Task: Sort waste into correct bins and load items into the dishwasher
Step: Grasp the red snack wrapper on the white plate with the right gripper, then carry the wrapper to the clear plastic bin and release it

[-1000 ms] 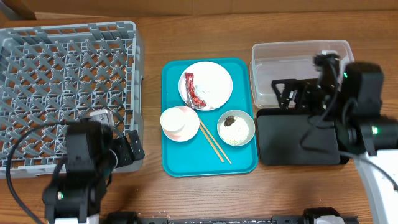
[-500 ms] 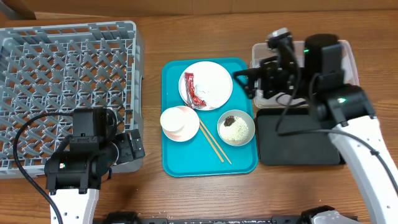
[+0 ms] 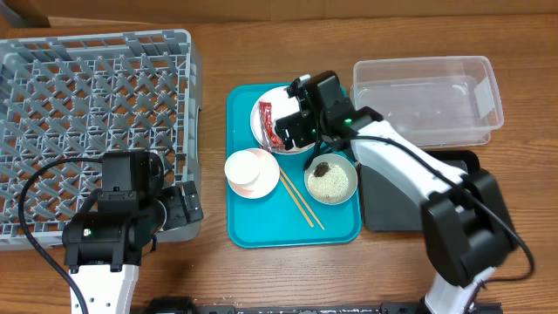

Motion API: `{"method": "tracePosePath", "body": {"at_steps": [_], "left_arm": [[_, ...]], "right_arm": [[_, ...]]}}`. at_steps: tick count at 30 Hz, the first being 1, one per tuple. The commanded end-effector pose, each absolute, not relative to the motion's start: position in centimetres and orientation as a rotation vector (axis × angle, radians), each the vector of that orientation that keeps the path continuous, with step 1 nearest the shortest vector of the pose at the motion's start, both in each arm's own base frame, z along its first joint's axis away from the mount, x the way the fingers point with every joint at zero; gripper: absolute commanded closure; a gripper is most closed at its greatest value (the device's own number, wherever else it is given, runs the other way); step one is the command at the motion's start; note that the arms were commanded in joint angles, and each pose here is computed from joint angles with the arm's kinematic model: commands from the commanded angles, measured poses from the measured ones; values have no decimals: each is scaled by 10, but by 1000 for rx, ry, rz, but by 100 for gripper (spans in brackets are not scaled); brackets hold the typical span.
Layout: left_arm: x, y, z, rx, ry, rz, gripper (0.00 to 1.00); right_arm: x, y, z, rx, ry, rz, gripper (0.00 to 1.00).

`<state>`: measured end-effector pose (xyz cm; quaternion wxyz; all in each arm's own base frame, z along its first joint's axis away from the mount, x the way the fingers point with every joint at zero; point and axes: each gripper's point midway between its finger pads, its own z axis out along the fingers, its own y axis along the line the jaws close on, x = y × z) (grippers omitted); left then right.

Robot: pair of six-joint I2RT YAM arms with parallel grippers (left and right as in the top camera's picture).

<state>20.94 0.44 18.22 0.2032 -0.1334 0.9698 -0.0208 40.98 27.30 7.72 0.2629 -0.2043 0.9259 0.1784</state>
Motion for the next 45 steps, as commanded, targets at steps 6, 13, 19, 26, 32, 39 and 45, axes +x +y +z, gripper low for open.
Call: {"method": "tracePosePath", "body": {"at_steps": [6, 13, 19, 26, 32, 39, 45], "left_arm": [[214, 3, 192, -380, 2674, -79, 0], [213, 3, 192, -380, 2677, -79, 0], [213, 3, 192, -380, 2677, -78, 0], [213, 3, 192, -380, 2676, -78, 0], [213, 3, 192, -380, 2677, -78, 0], [214, 3, 192, -379, 2673, -79, 0], [214, 3, 192, -379, 2675, -79, 0]], "right_arm": [[403, 286, 29, -556, 2598, 465, 48], [439, 254, 136, -394, 2435, 360, 96], [438, 169, 224, -78, 2341, 236, 96], [422, 91, 175, 176, 2540, 117, 91], [444, 134, 213, 59, 2401, 485, 34], [419, 247, 198, -303, 2383, 638, 25], [406, 298, 115, -426, 2512, 546, 28]]}}
